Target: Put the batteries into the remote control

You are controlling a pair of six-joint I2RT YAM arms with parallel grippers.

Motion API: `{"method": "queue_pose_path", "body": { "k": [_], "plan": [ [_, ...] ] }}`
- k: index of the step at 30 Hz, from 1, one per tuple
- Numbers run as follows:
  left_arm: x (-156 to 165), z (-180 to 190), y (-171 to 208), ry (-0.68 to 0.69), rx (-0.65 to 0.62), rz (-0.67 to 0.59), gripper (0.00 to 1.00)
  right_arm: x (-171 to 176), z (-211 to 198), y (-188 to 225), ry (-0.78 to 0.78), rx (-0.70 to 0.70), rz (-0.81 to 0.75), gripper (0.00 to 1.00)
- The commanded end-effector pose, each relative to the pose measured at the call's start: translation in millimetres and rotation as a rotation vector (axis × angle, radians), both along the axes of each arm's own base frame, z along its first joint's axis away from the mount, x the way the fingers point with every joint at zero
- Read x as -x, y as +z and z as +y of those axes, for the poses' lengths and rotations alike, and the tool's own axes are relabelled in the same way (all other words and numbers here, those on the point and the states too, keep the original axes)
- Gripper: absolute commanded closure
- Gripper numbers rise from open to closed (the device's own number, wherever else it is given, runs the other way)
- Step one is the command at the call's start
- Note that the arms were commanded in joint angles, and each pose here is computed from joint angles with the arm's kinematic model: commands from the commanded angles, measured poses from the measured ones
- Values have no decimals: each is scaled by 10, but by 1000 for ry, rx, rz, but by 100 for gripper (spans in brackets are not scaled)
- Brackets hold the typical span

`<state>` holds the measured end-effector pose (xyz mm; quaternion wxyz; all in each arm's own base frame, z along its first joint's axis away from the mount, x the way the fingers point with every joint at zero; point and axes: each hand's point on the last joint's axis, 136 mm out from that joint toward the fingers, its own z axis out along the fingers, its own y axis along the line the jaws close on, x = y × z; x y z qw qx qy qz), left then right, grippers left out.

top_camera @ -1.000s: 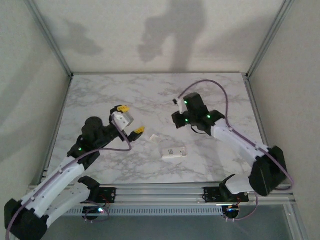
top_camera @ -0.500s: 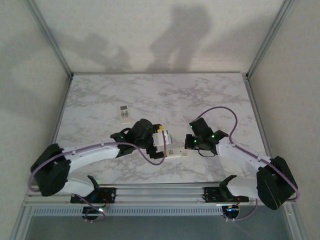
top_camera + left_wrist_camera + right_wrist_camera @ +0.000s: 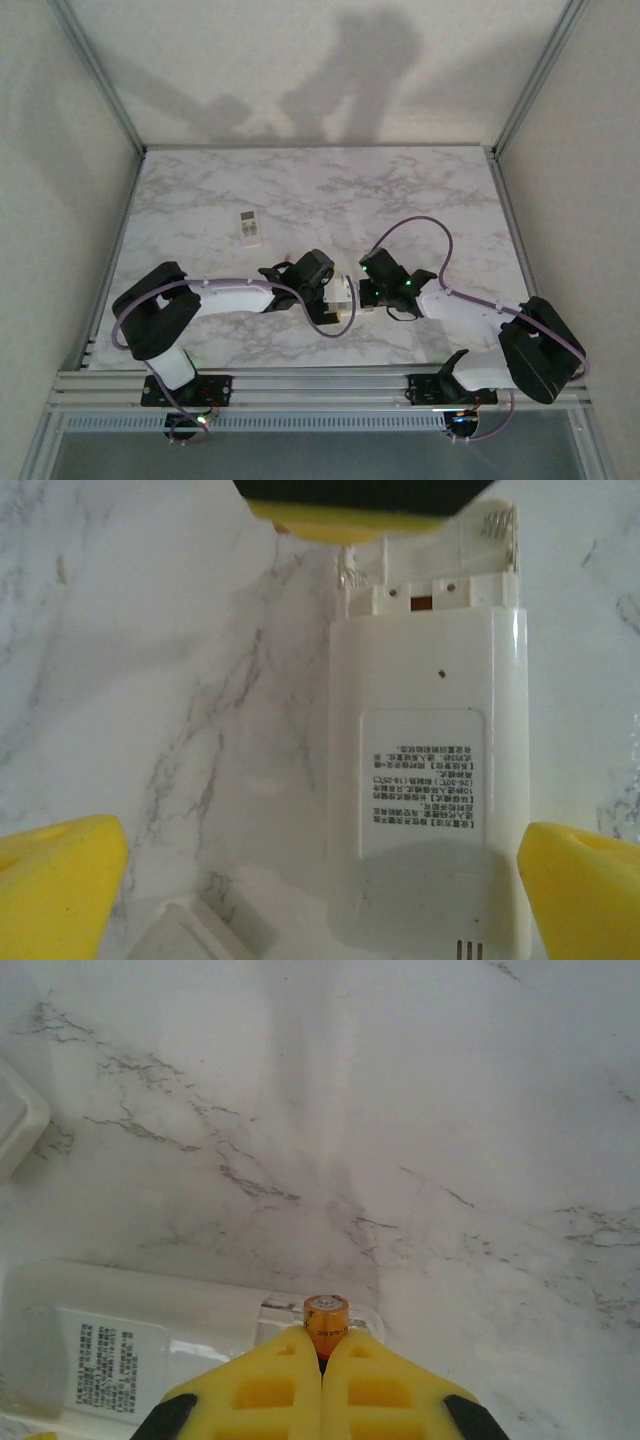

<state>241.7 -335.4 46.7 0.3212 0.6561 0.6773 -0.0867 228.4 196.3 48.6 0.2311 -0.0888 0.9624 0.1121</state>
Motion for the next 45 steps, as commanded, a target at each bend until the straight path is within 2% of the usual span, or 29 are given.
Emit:
{"method": "queue_pose_path", "body": {
  "k": [1,4,15,22,37,45],
  "plan": [
    [-10,-84,-14,-16,-2,0,0,-23,-3,-63,-8,19,-27,96],
    [6,-82,-75,-16,-6,14,1,5,-42,-137,-26,29,-14,95],
    [50,-108,-180,-16,-4,60,14,134,-105,-258,-42,14,-14,94],
    [55,-107,-221,0,-10,83,16,212,-124,-324,-57,13,9,87],
    [86,-132,-234,-4,-3,109,24,210,-81,0,-97,-19,19,73],
    [109,-143,-293,-21,-23,133,30,109,-206,205,-231,-4,8,67]
  ]
}}
